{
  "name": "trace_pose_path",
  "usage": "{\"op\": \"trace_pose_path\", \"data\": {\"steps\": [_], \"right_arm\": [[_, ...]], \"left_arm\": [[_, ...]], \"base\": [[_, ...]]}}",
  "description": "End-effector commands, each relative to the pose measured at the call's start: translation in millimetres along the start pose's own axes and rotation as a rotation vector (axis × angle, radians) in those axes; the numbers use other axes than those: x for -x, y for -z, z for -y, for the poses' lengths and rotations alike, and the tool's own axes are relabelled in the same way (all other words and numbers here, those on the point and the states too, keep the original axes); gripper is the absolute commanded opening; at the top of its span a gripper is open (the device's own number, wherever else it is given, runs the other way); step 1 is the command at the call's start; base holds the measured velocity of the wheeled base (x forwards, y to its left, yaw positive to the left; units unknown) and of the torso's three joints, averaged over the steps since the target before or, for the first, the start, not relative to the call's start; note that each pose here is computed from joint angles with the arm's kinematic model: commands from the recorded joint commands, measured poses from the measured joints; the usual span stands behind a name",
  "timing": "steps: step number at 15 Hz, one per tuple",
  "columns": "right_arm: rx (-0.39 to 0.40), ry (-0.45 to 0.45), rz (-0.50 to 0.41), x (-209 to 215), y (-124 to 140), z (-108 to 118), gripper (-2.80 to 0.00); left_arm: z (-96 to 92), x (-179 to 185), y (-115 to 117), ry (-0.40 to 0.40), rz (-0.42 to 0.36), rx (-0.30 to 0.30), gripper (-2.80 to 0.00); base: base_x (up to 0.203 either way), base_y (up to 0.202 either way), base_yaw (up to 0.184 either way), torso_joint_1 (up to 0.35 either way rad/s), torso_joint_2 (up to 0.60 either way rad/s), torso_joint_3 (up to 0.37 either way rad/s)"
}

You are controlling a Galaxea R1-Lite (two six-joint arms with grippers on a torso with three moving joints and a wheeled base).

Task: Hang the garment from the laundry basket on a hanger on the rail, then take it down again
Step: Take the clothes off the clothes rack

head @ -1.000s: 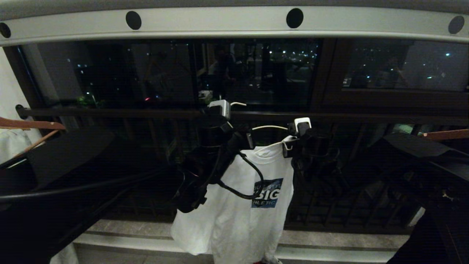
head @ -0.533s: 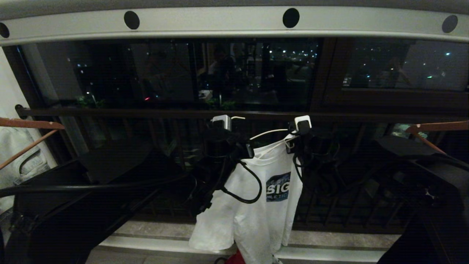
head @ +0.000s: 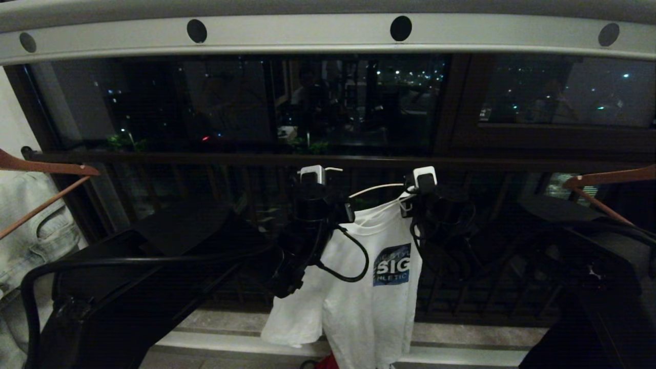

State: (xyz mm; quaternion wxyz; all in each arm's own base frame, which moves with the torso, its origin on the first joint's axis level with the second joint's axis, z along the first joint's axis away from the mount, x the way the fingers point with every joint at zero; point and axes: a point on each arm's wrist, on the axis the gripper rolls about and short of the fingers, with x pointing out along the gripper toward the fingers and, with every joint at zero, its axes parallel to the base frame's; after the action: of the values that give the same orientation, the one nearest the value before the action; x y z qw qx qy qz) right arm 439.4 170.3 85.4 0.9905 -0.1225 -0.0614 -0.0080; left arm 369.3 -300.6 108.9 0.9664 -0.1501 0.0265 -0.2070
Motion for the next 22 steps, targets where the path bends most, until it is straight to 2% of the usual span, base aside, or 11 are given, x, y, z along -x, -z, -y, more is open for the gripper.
{"op": "trace_pose_path", "data": {"steps": [1, 5, 12, 15, 22], "right_arm": [[-0.007, -0.105, 0.019, 22, -10, -44, -2.8], [-0.007, -0.096, 0.02, 20, -10, -42, -2.8], [-0.019, -0.015, 0.049, 0, -17, -9, -2.8], [-0.018, 0.016, 0.05, -7, -17, 4, -2.8], [-0.018, 0.061, 0.055, -17, -19, 26, -2.8]], "left_arm": [[1.6, -1, -4, 0.005, 0.019, 0.037, -2.8], [3.9, 0, -24, 0.0, 0.075, 0.096, -2.8], [2.8, 3, -33, -0.006, 0.089, 0.098, -2.8], [-3.2, 4, -47, -0.023, 0.118, 0.1, -2.8], [-4.5, 4, -46, -0.039, 0.12, 0.071, -2.8]], "base": [[0.0, 0.0, 0.0, 0.0, 0.0, 0.0], [0.0, 0.0, 0.0, 0.0, 0.0, 0.0], [0.0, 0.0, 0.0, 0.0, 0.0, 0.0], [0.0, 0.0, 0.0, 0.0, 0.0, 0.0], [0.0, 0.0, 0.0, 0.0, 0.0, 0.0]]}}
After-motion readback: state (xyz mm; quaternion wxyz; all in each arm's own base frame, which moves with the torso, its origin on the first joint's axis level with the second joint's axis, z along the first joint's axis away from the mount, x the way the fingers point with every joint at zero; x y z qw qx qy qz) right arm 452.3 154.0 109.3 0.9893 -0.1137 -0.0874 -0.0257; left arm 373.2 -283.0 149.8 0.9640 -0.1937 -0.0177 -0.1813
